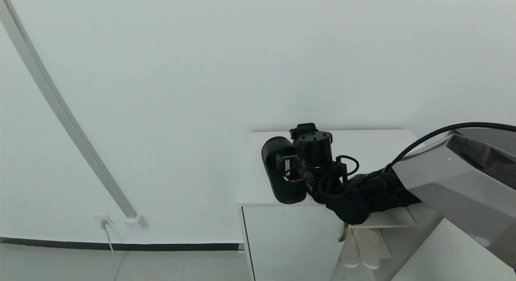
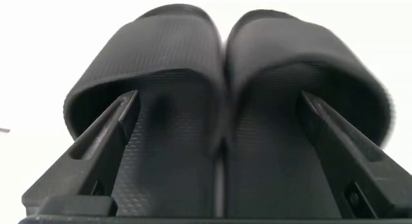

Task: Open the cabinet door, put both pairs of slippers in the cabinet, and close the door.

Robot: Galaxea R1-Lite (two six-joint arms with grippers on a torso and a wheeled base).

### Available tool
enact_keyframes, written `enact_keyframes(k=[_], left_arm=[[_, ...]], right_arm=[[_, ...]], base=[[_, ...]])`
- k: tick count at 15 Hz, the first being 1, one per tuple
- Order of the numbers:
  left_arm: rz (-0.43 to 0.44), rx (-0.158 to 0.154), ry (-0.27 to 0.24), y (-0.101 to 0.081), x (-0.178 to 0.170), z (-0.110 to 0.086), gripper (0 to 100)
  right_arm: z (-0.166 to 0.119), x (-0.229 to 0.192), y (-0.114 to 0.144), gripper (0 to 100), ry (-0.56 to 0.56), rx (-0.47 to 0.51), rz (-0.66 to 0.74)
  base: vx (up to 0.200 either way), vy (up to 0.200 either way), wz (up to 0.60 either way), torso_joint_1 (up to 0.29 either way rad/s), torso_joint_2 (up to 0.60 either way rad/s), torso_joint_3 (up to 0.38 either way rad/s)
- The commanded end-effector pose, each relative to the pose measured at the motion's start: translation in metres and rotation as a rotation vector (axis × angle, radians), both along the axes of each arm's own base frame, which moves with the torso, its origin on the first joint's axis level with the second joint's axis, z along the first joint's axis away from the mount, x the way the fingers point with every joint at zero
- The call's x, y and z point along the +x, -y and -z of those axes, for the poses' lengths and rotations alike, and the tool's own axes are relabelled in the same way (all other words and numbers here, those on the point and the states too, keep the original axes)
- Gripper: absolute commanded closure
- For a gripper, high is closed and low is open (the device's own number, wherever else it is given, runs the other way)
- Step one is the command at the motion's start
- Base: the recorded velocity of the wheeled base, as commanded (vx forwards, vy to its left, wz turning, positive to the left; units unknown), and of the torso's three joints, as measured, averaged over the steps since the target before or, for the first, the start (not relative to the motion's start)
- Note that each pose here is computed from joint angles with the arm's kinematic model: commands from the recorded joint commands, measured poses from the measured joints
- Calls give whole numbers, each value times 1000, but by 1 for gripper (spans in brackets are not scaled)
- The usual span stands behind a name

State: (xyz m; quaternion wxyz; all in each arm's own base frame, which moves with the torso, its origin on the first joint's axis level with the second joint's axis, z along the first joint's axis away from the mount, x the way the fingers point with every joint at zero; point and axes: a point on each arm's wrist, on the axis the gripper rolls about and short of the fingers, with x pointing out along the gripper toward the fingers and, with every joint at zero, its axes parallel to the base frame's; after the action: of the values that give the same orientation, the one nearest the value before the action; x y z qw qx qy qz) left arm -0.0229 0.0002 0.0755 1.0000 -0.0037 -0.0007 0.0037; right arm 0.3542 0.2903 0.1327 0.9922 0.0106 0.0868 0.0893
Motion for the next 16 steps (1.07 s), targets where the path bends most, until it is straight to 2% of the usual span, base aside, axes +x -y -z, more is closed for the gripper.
enact_keyframes(k=[1,12,13,16], left_arm=[[0,0,-1,0,0,0,100],[0,0,-1,0,0,0,100],[0,0,-1,0,0,0,100],[0,0,-1,0,0,0,100]], right_arm=[[11,20,-6,0,-6,-11,9],[15,46,-8,0,19,-20,23],[15,46,-8,100,19,-20,23],[15,47,-8,100,19,-20,25]], base=[[0,0,0,0,0,0],[0,0,0,0,0,0],[0,0,0,0,0,0],[0,0,0,0,0,0]])
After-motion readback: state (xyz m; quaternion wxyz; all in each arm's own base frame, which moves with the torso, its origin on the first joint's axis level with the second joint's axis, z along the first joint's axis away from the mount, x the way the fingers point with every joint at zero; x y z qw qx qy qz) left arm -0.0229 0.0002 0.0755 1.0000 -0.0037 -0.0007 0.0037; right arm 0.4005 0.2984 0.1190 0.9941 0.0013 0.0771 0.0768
